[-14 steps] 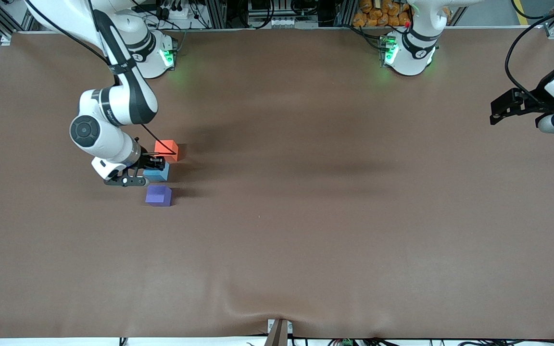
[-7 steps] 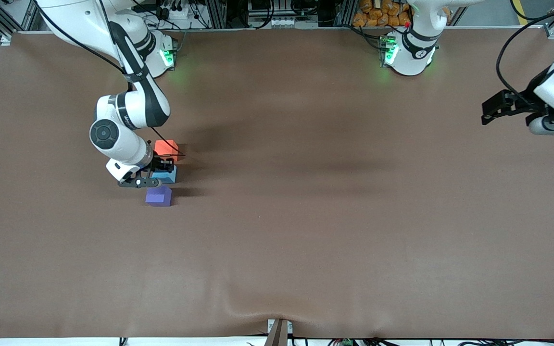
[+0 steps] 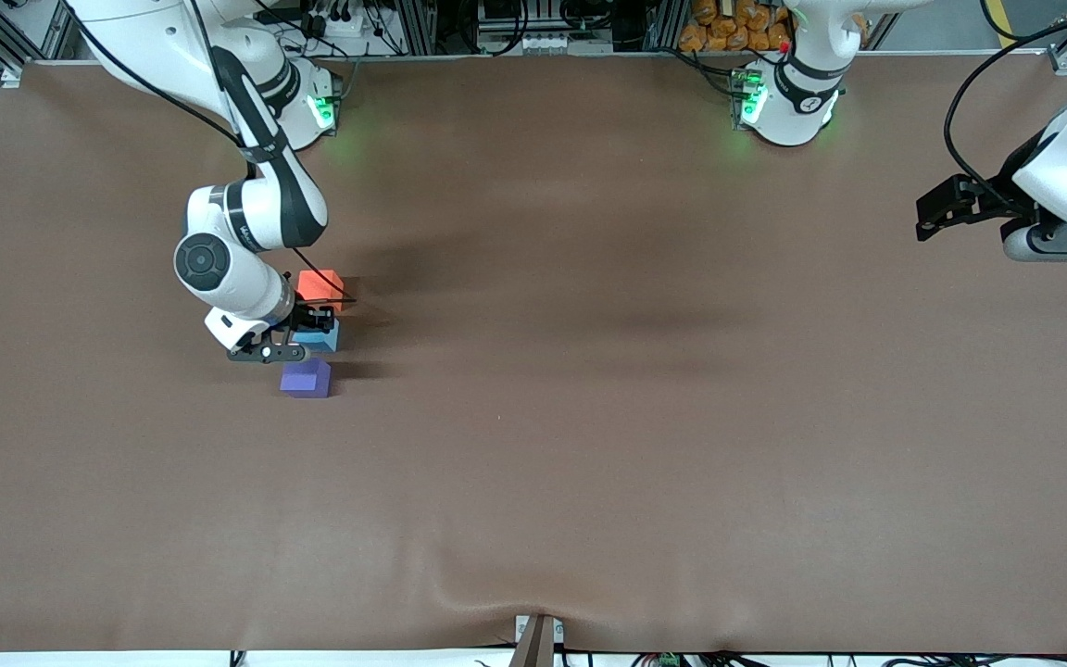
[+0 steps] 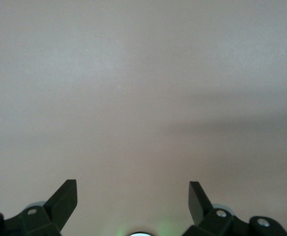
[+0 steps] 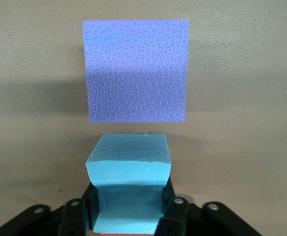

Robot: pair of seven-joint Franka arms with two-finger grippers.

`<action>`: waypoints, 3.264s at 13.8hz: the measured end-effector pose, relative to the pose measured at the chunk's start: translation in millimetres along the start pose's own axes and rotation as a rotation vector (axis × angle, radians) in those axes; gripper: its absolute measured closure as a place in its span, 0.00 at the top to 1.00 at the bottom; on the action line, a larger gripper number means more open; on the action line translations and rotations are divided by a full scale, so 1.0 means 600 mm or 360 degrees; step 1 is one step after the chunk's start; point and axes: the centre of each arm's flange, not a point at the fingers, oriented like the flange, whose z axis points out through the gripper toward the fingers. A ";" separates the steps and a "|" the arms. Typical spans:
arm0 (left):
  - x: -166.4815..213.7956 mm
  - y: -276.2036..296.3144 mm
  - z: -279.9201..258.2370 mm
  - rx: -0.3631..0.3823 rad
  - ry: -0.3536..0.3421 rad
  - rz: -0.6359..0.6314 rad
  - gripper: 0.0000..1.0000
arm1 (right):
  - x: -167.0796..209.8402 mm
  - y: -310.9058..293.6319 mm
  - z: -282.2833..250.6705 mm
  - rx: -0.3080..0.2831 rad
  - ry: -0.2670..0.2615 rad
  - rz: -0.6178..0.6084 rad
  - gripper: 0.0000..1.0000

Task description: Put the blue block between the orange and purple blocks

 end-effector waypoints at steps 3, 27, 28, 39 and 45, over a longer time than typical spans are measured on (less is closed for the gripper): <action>-0.003 0.020 -0.009 0.0002 0.0021 0.0034 1.00 | 0.004 -0.001 -0.004 0.0002 0.0005 -0.0001 0.85; 0.017 -0.022 0.001 -0.0008 0.0027 -0.0037 1.00 | 0.024 0.259 -0.763 0.0048 0.0062 -0.0078 1.00; 0.017 -0.022 0.001 -0.0008 0.0027 -0.0037 1.00 | 0.017 0.261 -0.771 0.0049 0.0071 -0.0062 1.00; 0.026 -0.014 -0.007 -0.0012 0.0110 -0.0023 1.00 | -0.056 0.246 -0.765 -0.0063 0.0039 -0.0071 1.00; 0.032 -0.014 0.000 -0.0014 0.0103 -0.0023 1.00 | -0.068 0.265 -0.751 -0.0059 0.0081 -0.0059 1.00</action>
